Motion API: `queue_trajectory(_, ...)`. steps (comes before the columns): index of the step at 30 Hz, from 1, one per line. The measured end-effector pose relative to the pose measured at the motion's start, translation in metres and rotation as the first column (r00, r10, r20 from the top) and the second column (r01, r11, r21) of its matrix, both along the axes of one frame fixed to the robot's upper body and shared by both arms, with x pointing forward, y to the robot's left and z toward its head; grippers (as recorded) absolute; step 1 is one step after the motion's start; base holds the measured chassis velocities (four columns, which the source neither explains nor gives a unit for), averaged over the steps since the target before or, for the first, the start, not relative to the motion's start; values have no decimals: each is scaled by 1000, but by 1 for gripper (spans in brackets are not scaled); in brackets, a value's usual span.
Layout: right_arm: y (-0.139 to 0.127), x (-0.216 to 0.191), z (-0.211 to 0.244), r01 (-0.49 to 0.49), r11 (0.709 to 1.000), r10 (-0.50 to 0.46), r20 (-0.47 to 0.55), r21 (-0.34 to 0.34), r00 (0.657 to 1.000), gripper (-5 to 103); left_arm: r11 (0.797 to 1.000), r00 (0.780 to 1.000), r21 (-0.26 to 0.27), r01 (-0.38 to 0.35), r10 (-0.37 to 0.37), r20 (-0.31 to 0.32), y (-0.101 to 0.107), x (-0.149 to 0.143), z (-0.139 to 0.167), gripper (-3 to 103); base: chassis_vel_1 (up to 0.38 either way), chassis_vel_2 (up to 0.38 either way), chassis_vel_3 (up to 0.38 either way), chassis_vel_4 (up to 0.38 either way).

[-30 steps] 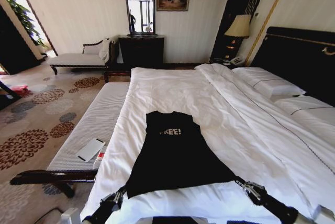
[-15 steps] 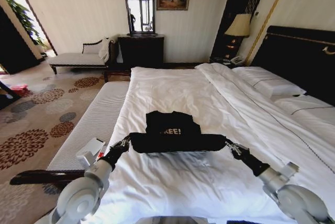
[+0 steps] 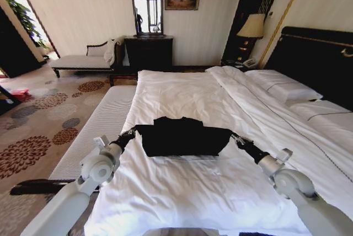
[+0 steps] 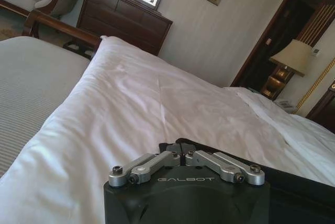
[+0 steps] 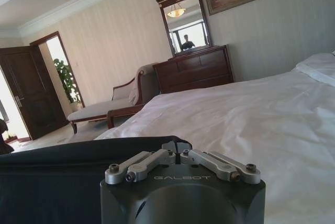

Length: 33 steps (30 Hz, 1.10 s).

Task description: Fold the clothes on the bed.

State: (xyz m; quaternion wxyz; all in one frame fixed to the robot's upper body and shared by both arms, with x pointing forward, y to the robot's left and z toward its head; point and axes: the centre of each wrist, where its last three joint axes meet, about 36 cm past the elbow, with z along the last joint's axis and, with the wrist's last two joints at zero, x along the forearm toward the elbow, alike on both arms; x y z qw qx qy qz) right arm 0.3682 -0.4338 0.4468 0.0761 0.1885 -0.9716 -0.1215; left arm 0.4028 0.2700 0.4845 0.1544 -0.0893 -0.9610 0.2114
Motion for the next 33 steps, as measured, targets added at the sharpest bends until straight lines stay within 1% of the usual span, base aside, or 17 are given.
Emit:
queue_trajectory(2,-6,11,0,4,1000,-4,-4,-6,1000,0,1000,1000,-11,-2,2,-1,-4,13,-6,0,0,0,0,0)
queue_trajectory(3,-6,11,0,4,1000,-4,-4,-6,1000,0,1000,1000,-11,-2,2,-1,-4,13,-6,0,0,0,0,0)
queue_trajectory(5,-9,19,1,4,1000,-4,-4,-10,1000,0,1000,1000,-15,1,-1,1,-8,24,-8,0,0,0,0,0)
queue_trajectory(8,-12,37,1,13,1000,-13,-9,-4,1000,0,1000,1000,-16,23,-22,14,-21,53,-7,0,0,0,0,0)
queue_trajectory(9,-12,37,1,13,1000,-13,-9,-4,1000,0,1000,1000,-16,23,-22,14,-21,53,-7,0,0,0,0,0)
queue_trajectory(10,-12,42,0,14,1000,-14,-9,-1,1000,0,999,999,-15,29,-29,17,-25,60,-6,0,0,0,0,0)
queue_trajectory(12,-13,58,-3,23,1000,-23,-15,13,1000,0,999,999,-9,38,-38,14,-34,82,-9,0,0,0,0,0)
queue_trajectory(13,-13,58,-3,23,1000,-23,-15,13,1000,0,999,999,-9,38,-38,14,-34,82,-9,0,0,0,0,0)
queue_trajectory(16,-16,80,-11,38,999,-38,-25,16,999,0,1000,1000,-1,29,-29,-8,-38,104,-20,0,0,0,0,0)
queue_trajectory(18,-16,85,-13,40,999,-39,-28,17,999,0,1000,1000,2,24,-24,-12,-37,108,-22,0,0,0,0,0)
queue_trajectory(22,-16,109,-29,48,999,-47,-52,16,998,0,1000,1000,11,2,-2,-25,-36,130,-33,0,0,0,0,0)
queue_trajectory(23,-16,109,-29,48,999,-47,-52,16,998,0,1000,1000,11,2,-2,-25,-36,130,-33,0,0,0,0,0)
queue_trajectory(26,-12,122,-39,52,998,-50,-66,22,997,0,1000,1000,15,-3,4,-29,-41,146,-38,0,0,0,0,0)
queue_trajectory(27,-12,122,-39,52,998,-50,-66,22,997,0,1000,1000,15,-3,4,-29,-41,146,-38,0,0,0,0,0)
queue_trajectory(29,-9,129,-45,52,998,-50,-75,26,996,0,1000,1000,18,-2,2,-29,-44,156,-41,0,0,0,0,0)
queue_trajectory(32,-6,145,-50,60,998,-58,-81,27,995,0,1000,999,25,-11,12,-48,-49,174,-52,0,0,0,0,0)
queue_trajectory(33,-6,145,-50,60,998,-58,-81,27,995,0,1000,999,25,-11,12,-48,-49,174,-52,0,0,0,0,0)
